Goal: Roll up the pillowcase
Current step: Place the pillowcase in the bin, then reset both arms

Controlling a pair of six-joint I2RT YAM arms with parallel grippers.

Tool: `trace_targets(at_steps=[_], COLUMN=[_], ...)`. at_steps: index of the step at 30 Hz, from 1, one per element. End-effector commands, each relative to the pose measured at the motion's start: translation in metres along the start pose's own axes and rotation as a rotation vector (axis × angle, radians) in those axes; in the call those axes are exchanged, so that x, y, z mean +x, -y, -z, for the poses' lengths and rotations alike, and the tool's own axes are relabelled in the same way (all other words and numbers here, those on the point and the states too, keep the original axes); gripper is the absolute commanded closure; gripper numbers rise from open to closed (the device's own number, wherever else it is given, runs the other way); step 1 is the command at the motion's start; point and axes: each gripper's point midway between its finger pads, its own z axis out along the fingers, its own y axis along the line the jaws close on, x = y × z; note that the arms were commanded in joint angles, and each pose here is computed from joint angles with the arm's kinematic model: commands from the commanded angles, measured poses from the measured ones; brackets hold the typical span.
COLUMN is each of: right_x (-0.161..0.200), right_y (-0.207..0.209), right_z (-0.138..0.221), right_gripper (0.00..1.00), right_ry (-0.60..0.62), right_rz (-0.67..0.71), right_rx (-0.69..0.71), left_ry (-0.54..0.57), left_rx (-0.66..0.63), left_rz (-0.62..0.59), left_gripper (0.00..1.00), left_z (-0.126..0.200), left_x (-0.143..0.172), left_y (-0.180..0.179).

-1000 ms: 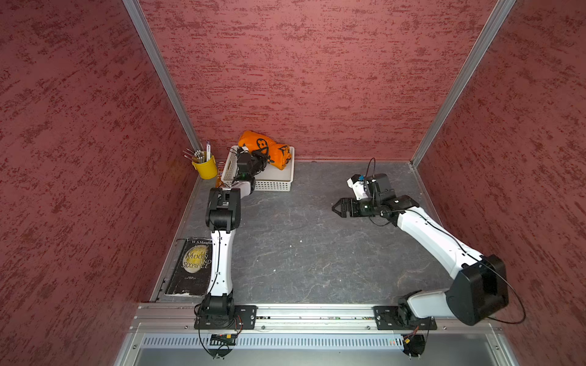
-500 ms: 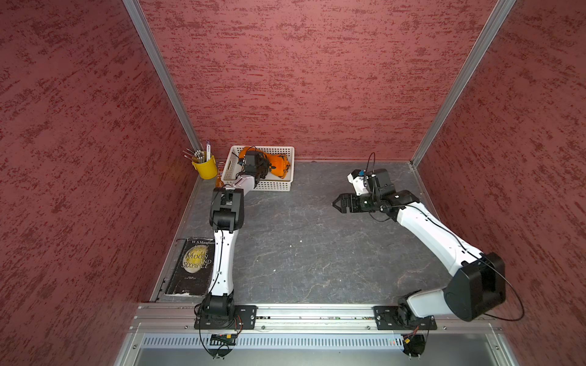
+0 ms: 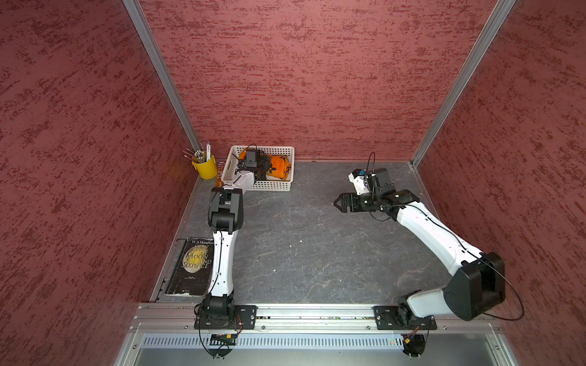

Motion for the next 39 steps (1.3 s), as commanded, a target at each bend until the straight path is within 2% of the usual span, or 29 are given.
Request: trace_targets(at_steps=[1,5,10,15,19,23,27,30,34,39], right_x=[-0.009,-0.009,-0.008,-0.006,-0.001,0.003,0.003,0.003,0.001,-0.003], right_y=[0.001,-0.002,-0.002,0.0,0.008,0.032,0.071,0.092,0.121,0.143], right_z=[0.003,-0.001,0.002,0.009,0.017,0.028,0.04,0.039,0.034,0.027], right_gripper=[0.01,0.02,0.02,0.01,0.01,0.01,0.01,0.02,0.01,0.01], right_ry=[0.053,0.064,0.096,0.131,0.176,0.271,0.384,0.418,0.487,0.625], right_rz=[0.02,0.023,0.035,0.039,0.025,0.022,0.028,0.075,0.146,0.24], right_rx=[0.006,-0.021,-0.028,-0.02,0.022,0.144,0.35,0.466,0.623,0.741], left_ry=[-0.048,-0.051,-0.06,-0.053,-0.056,-0.02,0.084,0.196,0.356,0.623], left_rx=[-0.069,-0.089,-0.142,-0.135,-0.114,-0.086,-0.112,-0.17,-0.235,-0.202], left_rz=[0.017,0.008,0.008,-0.011,-0.108,-0.277,-0.492,-0.65,-0.768,-0.951], left_gripper=[0.0,0.0,0.0,0.0,0.0,0.0,0.0,0.0,0.0,0.0], left_z=[0.033,0.065,0.098,0.128,0.16,0.196,0.242,0.274,0.306,0.329], left_x=[0.012,0.019,0.028,0.029,0.035,0.037,0.028,0.014,-0.013,-0.041], left_y=[0.003,0.007,-0.005,-0.005,0.002,0.0,-0.02,-0.049,-0.11,-0.157])
